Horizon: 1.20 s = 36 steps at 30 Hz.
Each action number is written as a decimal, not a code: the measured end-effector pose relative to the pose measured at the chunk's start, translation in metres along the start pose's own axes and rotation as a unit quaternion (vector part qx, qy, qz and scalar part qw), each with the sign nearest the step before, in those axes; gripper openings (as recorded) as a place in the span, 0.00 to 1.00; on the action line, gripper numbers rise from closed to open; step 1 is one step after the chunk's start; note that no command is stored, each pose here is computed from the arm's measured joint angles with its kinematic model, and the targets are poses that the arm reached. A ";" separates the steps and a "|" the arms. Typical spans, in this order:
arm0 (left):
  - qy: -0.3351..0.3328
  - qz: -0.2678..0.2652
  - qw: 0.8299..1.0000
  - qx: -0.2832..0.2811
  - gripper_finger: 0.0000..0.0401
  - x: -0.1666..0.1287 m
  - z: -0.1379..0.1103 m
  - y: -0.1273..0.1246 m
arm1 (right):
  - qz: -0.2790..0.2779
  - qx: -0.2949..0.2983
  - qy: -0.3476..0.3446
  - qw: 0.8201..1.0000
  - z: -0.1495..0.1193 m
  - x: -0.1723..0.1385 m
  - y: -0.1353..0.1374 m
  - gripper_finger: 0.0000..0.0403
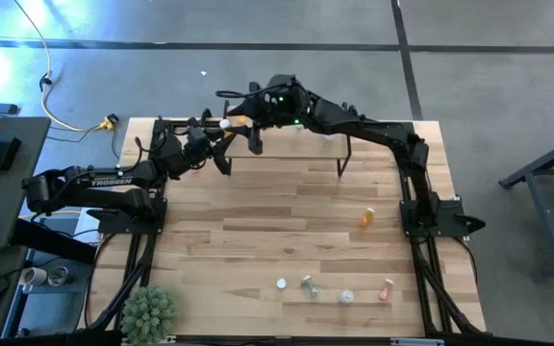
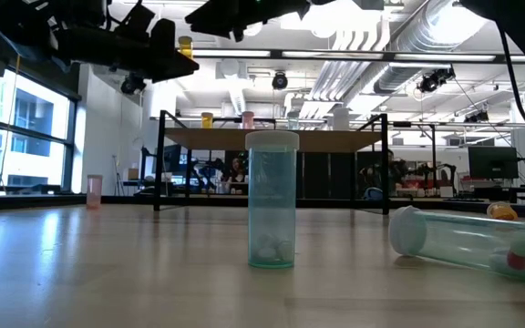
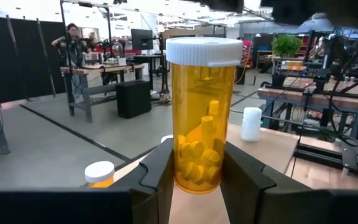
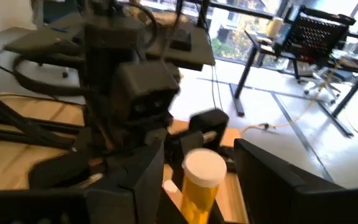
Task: Pick and place medicine bottles onto shelf by color
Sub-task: Put the bottom orange pill bottle on the shelf aligned with the orange pill bottle
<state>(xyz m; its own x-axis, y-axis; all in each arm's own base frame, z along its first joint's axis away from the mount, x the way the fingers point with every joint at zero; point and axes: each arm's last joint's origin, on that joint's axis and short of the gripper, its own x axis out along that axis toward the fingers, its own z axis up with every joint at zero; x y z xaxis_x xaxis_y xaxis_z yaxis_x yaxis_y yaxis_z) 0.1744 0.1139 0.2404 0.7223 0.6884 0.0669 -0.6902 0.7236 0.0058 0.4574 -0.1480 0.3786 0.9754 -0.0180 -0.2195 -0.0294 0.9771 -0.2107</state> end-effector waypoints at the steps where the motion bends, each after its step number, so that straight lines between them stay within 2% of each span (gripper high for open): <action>1: -0.001 -0.001 1.000 0.002 0.24 0.000 0.000 0.000 | -0.007 0.000 0.003 1.000 -0.002 0.002 -0.001 0.46; 29: 0.013 -0.015 1.000 0.007 0.24 0.000 -0.003 -0.001 | 0.006 0.030 0.016 0.999 -0.024 0.024 0.006 0.46; 36: 0.016 -0.015 1.000 0.008 0.24 0.000 -0.003 -0.001 | 0.006 0.031 0.018 0.999 -0.024 0.024 0.006 0.39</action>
<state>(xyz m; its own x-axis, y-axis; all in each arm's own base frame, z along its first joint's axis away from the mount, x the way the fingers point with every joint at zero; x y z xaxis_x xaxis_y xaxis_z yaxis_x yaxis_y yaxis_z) 0.1753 0.1134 0.2372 0.7433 0.6681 0.0348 -0.6689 0.7430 0.0239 0.4754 -0.1478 0.3493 0.9668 -0.0127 -0.2551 -0.0263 0.9885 -0.1488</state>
